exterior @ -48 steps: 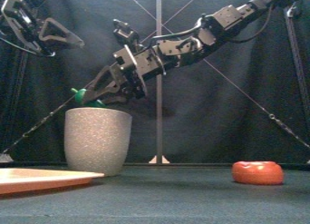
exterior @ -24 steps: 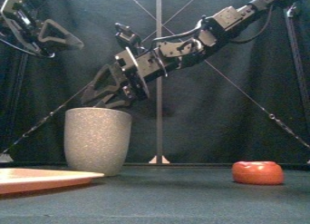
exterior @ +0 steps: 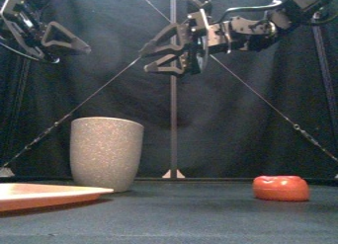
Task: Pick the green pepper then place it in the grey bowl
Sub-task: Drop green pepper in the grey bowl and return to neutral
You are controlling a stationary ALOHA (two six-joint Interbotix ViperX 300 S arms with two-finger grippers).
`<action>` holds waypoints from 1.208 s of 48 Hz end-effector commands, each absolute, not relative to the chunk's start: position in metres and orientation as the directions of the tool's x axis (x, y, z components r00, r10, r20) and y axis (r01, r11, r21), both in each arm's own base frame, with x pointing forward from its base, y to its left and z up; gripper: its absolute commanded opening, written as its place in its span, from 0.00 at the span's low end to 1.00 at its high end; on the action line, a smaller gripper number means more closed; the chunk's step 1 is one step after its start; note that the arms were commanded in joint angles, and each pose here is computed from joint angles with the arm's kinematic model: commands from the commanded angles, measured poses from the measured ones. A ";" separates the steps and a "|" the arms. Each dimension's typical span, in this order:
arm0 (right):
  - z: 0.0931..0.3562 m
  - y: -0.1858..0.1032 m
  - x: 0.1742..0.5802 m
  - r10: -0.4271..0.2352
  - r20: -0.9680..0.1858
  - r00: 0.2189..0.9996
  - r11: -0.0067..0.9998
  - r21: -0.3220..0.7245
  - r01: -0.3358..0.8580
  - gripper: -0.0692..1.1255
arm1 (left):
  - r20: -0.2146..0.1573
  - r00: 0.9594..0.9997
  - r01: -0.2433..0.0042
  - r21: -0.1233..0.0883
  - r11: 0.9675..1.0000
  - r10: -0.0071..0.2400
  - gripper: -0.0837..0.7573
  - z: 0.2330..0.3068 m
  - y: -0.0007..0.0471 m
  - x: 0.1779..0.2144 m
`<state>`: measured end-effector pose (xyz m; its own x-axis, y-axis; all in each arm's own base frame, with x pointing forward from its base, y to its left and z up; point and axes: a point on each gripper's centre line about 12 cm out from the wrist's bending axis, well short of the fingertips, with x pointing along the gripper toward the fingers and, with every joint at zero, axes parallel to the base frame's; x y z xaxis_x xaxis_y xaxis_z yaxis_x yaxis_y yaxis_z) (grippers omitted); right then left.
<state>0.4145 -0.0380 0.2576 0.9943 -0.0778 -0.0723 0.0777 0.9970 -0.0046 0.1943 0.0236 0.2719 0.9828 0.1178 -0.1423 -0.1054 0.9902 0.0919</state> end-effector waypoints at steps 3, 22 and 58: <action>0.270 -0.039 0.385 -0.088 0.015 0.996 0.996 0.004 0.088 0.84 | -0.124 0.986 -0.102 0.093 0.990 0.113 0.18 0.2739 0.0229 0.1951; 0.262 -0.036 0.345 -0.093 0.011 0.996 0.996 0.012 0.093 0.84 | -0.069 0.992 -0.100 0.099 0.990 0.107 0.18 0.2753 0.0220 0.1949; 0.262 -0.034 0.325 -0.101 0.015 0.995 0.995 0.023 0.101 0.84 | -0.077 0.991 -0.106 0.099 0.989 0.114 0.18 0.2686 0.0232 0.1934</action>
<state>0.3264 -0.0333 0.2493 0.9949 -0.0971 -0.0276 0.0977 0.9950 0.0208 0.1920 0.0223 0.2629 0.9892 0.1102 -0.0970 -0.1007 0.9902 0.0972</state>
